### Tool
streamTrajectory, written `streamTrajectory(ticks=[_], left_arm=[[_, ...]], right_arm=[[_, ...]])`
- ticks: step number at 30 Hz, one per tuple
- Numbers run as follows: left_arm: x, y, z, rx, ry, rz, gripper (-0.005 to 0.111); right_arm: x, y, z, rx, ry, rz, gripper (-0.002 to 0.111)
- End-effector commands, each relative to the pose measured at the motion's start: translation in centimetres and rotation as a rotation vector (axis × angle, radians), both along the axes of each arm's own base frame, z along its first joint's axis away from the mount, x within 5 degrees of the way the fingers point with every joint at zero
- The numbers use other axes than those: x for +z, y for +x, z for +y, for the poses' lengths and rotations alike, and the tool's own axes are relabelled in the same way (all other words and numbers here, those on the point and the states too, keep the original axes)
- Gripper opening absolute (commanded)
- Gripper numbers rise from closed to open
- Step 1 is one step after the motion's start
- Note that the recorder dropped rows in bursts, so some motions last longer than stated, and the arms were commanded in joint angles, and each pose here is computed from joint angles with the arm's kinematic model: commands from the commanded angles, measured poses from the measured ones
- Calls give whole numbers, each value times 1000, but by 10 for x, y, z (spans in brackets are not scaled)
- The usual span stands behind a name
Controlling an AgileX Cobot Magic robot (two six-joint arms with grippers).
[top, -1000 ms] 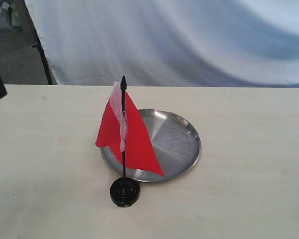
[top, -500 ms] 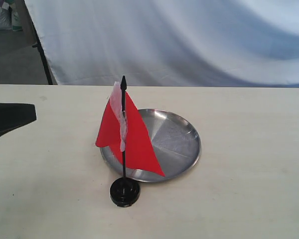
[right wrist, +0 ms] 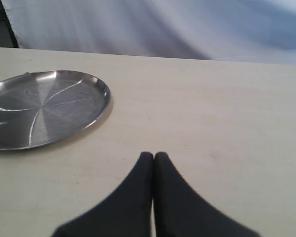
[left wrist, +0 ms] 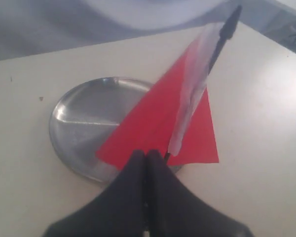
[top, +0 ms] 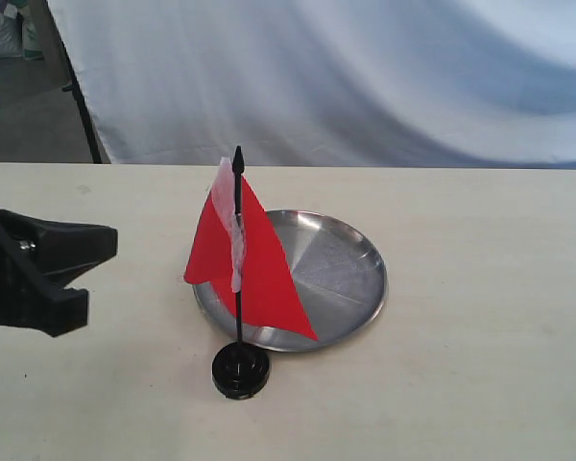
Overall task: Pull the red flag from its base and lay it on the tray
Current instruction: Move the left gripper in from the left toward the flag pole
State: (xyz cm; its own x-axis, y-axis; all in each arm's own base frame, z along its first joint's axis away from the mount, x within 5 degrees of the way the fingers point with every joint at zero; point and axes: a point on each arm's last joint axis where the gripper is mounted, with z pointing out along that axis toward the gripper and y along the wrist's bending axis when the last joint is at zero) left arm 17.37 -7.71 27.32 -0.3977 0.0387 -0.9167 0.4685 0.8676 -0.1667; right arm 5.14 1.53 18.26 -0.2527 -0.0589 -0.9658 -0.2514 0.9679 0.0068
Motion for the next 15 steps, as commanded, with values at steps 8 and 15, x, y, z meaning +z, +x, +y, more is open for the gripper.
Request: streamTrajectory(ticks=[8, 15], left_arm=[[-55, 20, -43, 48, 244, 142, 0], [-71, 24, -47, 52, 249, 218, 0]], right_arm=[[-1, 0, 0, 2, 1, -3, 0], [-1, 0, 0, 2, 1, -3, 0]])
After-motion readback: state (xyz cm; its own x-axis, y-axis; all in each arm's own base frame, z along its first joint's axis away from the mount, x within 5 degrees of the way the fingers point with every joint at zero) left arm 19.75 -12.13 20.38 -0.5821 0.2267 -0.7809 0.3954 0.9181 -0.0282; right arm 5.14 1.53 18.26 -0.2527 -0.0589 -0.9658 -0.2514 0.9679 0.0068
